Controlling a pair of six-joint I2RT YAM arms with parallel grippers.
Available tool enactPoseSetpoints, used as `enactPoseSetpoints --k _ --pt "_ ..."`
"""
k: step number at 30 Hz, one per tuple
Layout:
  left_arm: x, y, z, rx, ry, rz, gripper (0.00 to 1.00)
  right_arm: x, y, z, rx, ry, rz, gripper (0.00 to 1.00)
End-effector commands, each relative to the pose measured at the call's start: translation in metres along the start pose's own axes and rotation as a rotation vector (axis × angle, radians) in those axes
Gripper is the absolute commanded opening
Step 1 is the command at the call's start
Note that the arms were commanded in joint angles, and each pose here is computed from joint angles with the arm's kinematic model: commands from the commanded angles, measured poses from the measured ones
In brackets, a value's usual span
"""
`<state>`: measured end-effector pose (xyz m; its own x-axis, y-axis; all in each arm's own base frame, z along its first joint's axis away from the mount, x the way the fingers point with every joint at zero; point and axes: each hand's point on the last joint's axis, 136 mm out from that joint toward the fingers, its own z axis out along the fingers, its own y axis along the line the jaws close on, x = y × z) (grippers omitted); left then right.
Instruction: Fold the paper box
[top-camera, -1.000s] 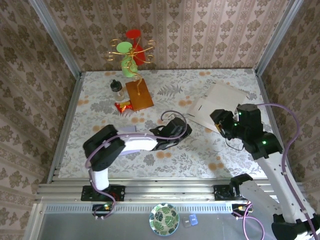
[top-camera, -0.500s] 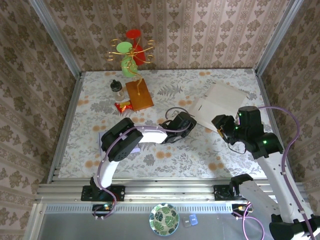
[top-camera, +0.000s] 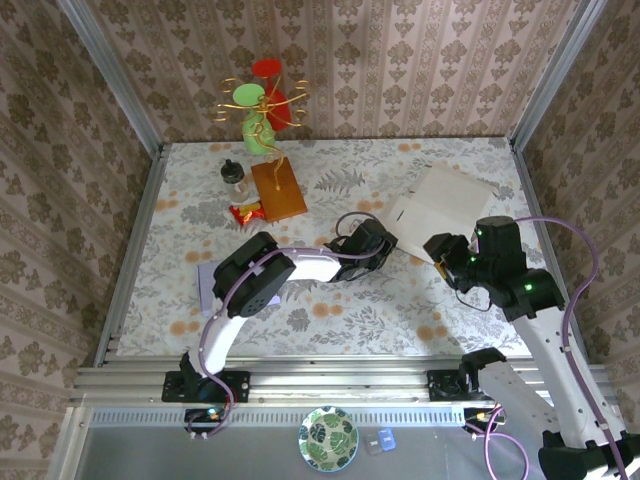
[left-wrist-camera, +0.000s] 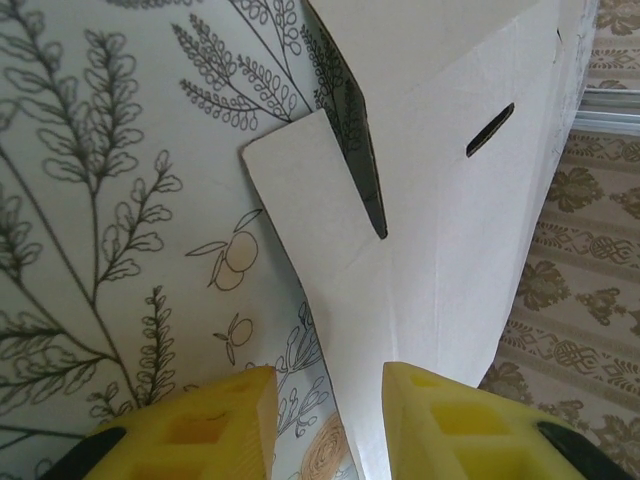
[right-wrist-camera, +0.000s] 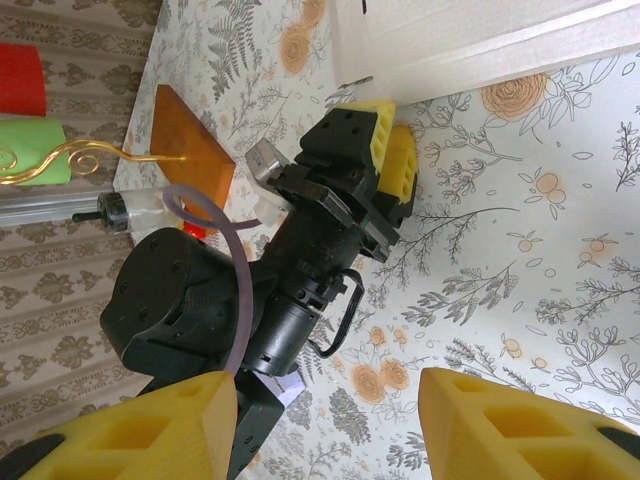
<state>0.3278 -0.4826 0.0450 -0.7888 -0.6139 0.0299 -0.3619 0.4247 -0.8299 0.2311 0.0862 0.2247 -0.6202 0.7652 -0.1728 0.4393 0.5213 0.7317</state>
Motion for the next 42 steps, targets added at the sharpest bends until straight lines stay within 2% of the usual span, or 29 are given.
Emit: enactPoseSetpoints --k 1,12,21,28,33,37,39,42 --pt "0.005 -0.013 0.008 0.036 0.004 -0.026 0.33 0.000 -0.005 -0.004 0.014 -0.007 0.001 0.52" --pt "0.004 -0.013 0.021 0.062 -0.020 -0.031 0.24 0.002 -0.008 -0.004 0.013 0.006 -0.003 0.52" --pt "-0.009 -0.030 0.017 0.139 -0.098 0.006 0.00 0.003 -0.014 0.000 0.017 0.009 0.002 0.51" --pt "-0.016 -0.069 -0.007 0.247 -0.159 0.020 0.00 -0.004 -0.022 0.009 -0.021 -0.058 0.099 0.49" --pt "-0.016 -0.091 -0.030 0.307 -0.194 -0.012 0.00 -0.018 -0.031 0.031 -0.122 -0.139 0.325 0.51" --pt "-0.037 -0.101 -0.051 0.372 -0.246 -0.088 0.00 -0.024 -0.042 0.058 -0.157 -0.157 0.481 0.53" --pt "-0.040 -0.111 -0.058 0.397 -0.229 -0.087 0.00 -0.034 -0.043 0.058 -0.166 -0.214 0.485 0.55" --pt "-0.040 -0.116 -0.066 0.400 -0.217 -0.086 0.00 -0.044 -0.036 0.060 -0.185 -0.237 0.477 0.56"
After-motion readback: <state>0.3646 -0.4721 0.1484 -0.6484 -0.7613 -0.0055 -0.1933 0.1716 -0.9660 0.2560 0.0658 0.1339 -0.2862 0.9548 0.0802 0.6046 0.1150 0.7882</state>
